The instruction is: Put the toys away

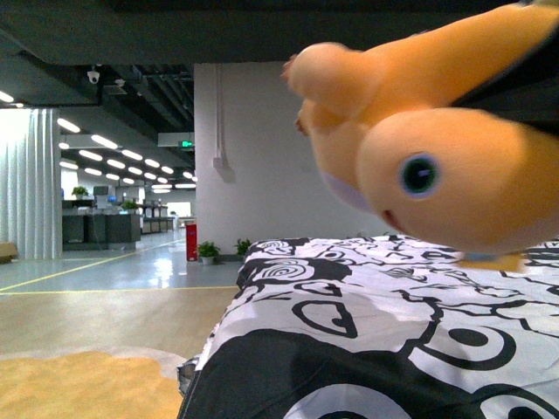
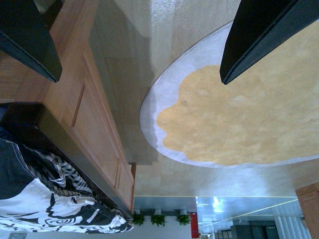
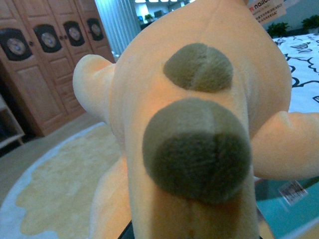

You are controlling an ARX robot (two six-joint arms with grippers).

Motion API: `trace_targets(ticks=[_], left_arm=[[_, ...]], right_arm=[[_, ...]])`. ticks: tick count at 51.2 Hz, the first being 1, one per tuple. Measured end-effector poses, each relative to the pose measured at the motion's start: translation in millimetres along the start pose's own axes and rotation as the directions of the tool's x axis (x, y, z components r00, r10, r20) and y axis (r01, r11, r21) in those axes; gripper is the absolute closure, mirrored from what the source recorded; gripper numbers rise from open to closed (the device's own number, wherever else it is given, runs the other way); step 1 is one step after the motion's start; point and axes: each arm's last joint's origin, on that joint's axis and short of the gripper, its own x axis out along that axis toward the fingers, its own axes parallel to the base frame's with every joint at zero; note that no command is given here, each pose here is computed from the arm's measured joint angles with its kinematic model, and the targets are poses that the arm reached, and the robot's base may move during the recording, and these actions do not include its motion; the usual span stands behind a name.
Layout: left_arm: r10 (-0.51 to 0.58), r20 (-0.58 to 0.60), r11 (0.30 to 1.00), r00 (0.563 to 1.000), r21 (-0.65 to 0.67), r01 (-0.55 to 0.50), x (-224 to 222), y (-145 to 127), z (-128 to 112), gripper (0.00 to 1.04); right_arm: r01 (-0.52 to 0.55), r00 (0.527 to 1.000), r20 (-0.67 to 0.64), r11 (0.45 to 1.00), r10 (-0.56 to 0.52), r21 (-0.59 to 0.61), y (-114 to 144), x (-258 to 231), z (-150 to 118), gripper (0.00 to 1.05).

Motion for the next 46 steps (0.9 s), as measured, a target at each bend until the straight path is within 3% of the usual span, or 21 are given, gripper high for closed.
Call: trace_targets(ticks=[10,18,32,37,46], left_arm=[[0.0,0.0,1.0,1.0,0.0,0.0,0,0,0,0.06],[0.0,0.0,1.0,1.0,0.0,0.0,0,0,0,0.06],[0.0,0.0,1.0,1.0,0.0,0.0,0,0,0,0.06],[0.0,0.0,1.0,1.0,0.0,0.0,0,0,0,0.06],[0.0,0.0,1.0,1.0,0.001,0.0,0,0,0,0.06]], right_arm=[[-0.051,0.998,0.027,0.998,0.052,-0.036,-13,-77,-23,0.98],[-0.043,0.999,0.023,0.996,0.045,-0.084,-5,-117,-66,0.98],[0.015,0.998,0.067,0.965,0.003,-0.262,4,-132,-104,0.98],[0.082,0.996,0.065,0.939,-0.063,-0.335,-2,-136,-124,0.98],[0.106,0.994,0.059,0.93,-0.091,-0.351,-7,-139,-134,0.98]])
